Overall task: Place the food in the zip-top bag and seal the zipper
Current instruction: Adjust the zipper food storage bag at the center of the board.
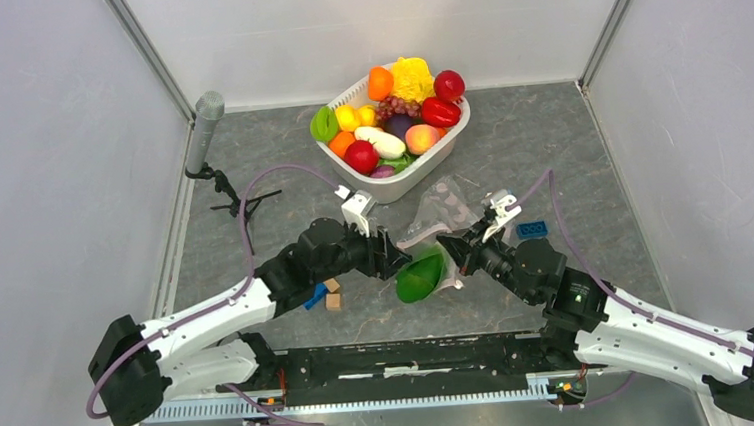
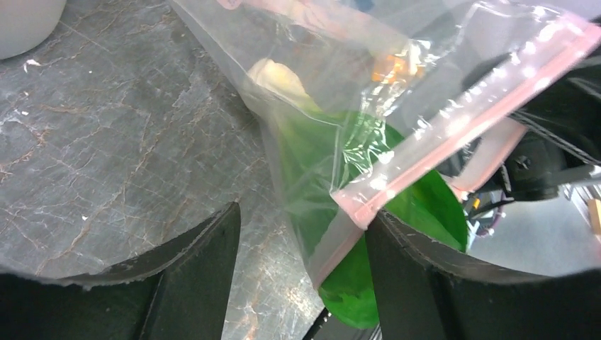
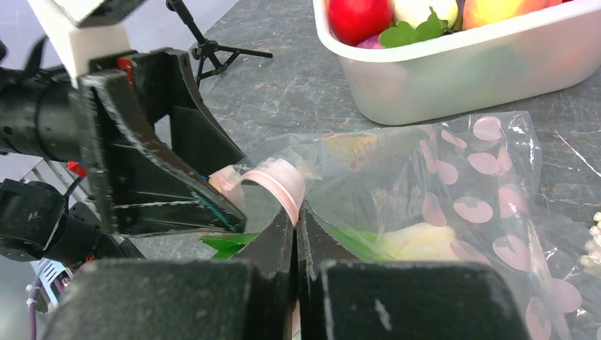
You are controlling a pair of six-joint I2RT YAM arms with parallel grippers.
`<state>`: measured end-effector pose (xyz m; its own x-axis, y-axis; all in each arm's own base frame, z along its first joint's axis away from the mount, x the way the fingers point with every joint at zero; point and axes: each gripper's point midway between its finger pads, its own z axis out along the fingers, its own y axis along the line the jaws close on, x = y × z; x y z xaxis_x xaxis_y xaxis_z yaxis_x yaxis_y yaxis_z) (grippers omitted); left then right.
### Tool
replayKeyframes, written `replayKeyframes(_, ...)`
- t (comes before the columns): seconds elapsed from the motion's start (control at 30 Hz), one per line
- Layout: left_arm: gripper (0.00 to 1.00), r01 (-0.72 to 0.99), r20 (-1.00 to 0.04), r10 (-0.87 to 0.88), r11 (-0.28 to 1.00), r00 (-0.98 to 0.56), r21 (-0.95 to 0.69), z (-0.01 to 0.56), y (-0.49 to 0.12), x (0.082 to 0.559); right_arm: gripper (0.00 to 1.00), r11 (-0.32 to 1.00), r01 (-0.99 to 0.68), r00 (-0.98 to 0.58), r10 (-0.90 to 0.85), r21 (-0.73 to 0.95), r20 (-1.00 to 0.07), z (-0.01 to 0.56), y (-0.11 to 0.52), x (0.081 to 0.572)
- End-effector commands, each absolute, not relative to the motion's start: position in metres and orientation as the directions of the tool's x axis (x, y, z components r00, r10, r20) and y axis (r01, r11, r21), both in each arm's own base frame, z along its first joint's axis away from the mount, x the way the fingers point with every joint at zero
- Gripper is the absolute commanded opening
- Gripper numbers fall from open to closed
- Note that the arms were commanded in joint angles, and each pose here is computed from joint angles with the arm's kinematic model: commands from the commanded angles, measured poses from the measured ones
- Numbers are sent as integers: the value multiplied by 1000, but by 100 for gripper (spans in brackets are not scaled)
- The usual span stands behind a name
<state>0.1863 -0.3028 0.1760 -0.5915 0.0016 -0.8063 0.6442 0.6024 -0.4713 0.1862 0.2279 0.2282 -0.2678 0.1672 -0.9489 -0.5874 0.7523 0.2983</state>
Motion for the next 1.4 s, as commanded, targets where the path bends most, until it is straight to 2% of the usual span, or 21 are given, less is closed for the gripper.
replayKeyframes(0.0, 67, 590, -813, -152, 615, -562, -523, 191, -311, 206, 2, 709, -614, -227, 261, 346, -938, 268, 233, 185)
replayKeyframes(0.27, 43, 590, -818, -152, 621, -554, -515, 189, -320, 215, 2, 714, -610, -230, 255, 343, -939, 264, 231, 185)
replayKeyframes(0.37, 27, 611, -804, -127, 586, -580, -533, 183, -326, 206, 2, 722, -600, -229, 259, 345, -938, 262, 229, 186)
replayKeyframes(0.43, 21, 618, -805, -130, 574, -579, -537, 187, -326, 204, 2, 728, -590, -229, 263, 349, -937, 261, 227, 187)
replayKeyframes(0.53, 4, 639, -828, -141, 571, -543, -516, 209, -323, 206, 2, 742, -575, -228, 259, 344, -939, 257, 225, 189)
replayKeyframes(0.57, 2, 647, -838, -146, 571, -525, -505, 221, -323, 207, 2, 743, -577, -224, 257, 340, -940, 256, 225, 190)
replayKeyframes(0.7, 2, 693, -874, -123, 562, -471, -452, 264, -326, 209, 2, 730, -620, -162, 240, 288, -957, 269, 223, 186)
replayKeyframes(0.83, 2, 738, -908, -146, 539, -393, -406, 332, -329, 214, 5, 743, -626, -52, 262, 236, -964, 302, 204, 184)
replayKeyframes(0.93, 2, 764, -928, -114, 536, -356, -359, 361, -333, 217, 7, 725, -667, 25, 254, 173, -967, 326, 196, 174)
replayKeyframes(1.07, 2, 733, -929, -72, 594, -363, -333, 351, -336, 232, 3, 720, -675, 80, 289, 162, -954, 357, 182, 166)
replayKeyframes(1.17, 2, 764, -921, -79, 534, -382, -363, 351, -347, 224, 3, 704, -691, 131, 342, 162, -931, 374, 173, 159)
replayKeyframes(1.37, 2, 802, -934, -90, 488, -346, -344, 363, -353, 220, 3, 757, -645, 93, 209, 101, -974, 364, 175, 170)
